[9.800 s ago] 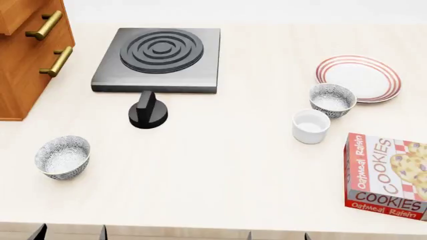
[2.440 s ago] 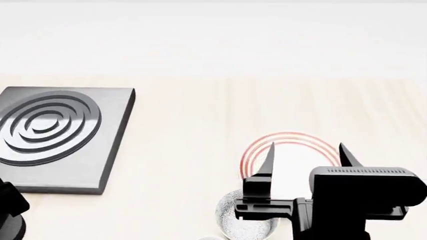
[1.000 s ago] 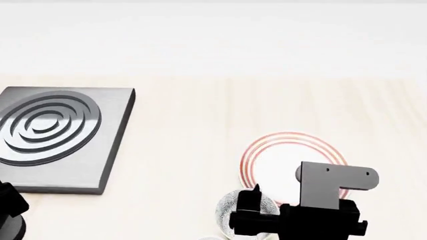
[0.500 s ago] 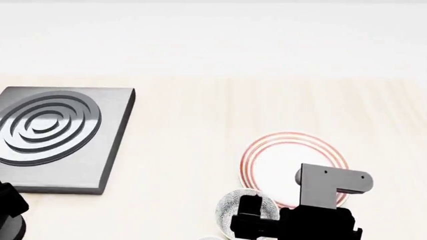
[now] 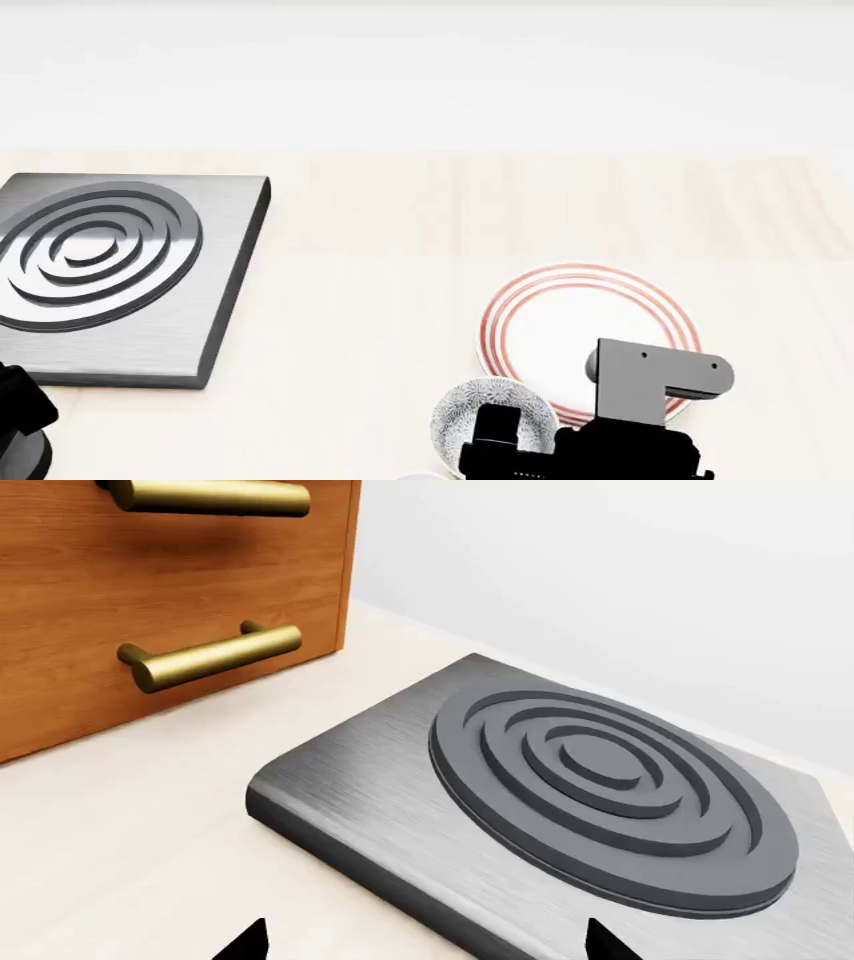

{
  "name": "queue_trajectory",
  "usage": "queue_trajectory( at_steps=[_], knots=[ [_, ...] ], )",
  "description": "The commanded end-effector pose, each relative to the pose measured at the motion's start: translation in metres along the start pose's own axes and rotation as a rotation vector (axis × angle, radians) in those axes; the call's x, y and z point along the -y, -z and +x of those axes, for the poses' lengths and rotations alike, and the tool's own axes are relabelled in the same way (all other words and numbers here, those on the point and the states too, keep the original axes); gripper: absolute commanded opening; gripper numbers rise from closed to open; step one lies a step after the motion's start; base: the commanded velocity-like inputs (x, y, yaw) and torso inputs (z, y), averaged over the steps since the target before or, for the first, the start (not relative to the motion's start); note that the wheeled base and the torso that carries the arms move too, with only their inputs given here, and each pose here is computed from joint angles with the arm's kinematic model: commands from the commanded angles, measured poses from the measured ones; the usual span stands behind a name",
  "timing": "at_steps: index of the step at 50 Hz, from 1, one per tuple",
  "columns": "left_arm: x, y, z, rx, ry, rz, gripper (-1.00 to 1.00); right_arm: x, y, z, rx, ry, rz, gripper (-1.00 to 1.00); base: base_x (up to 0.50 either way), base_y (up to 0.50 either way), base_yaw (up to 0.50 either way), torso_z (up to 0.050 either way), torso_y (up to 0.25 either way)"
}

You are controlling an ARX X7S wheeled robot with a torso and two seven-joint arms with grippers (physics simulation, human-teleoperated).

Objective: Pick the akita bowl between the plate and the ramekin and place it on the plate.

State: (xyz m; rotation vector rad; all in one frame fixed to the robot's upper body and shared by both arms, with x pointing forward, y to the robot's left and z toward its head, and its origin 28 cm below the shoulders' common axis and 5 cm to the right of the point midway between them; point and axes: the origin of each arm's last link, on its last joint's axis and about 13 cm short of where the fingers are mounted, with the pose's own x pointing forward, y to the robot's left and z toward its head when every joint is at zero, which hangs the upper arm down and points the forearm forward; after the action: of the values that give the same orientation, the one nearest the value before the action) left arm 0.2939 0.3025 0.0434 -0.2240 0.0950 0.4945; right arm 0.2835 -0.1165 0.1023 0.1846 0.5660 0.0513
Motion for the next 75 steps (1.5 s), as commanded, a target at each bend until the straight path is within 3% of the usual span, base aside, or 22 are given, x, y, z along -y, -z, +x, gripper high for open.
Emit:
queue_trajectory(
  at_steps=[1,23,75],
  knots=[
    [0.000,0.000,0.000,0.001,0.000,0.001,1.00,0.002,0.002,0.004,-0.020,-0.009,0.027,1.00,0.00,0.00,0.00,0.000,0.000],
    [0.000,0.000,0.000,0.002,0.000,0.001,1.00,0.006,0.007,0.015,-0.047,-0.020,0.068,1.00,0.00,0.00,0.00,0.000,0.000],
    [0.000,0.000,0.000,0.003,-0.001,0.002,1.00,0.010,0.017,0.024,-0.093,-0.062,0.076,1.00,0.00,0.00,0.00,0.000,0.000]
  ],
)
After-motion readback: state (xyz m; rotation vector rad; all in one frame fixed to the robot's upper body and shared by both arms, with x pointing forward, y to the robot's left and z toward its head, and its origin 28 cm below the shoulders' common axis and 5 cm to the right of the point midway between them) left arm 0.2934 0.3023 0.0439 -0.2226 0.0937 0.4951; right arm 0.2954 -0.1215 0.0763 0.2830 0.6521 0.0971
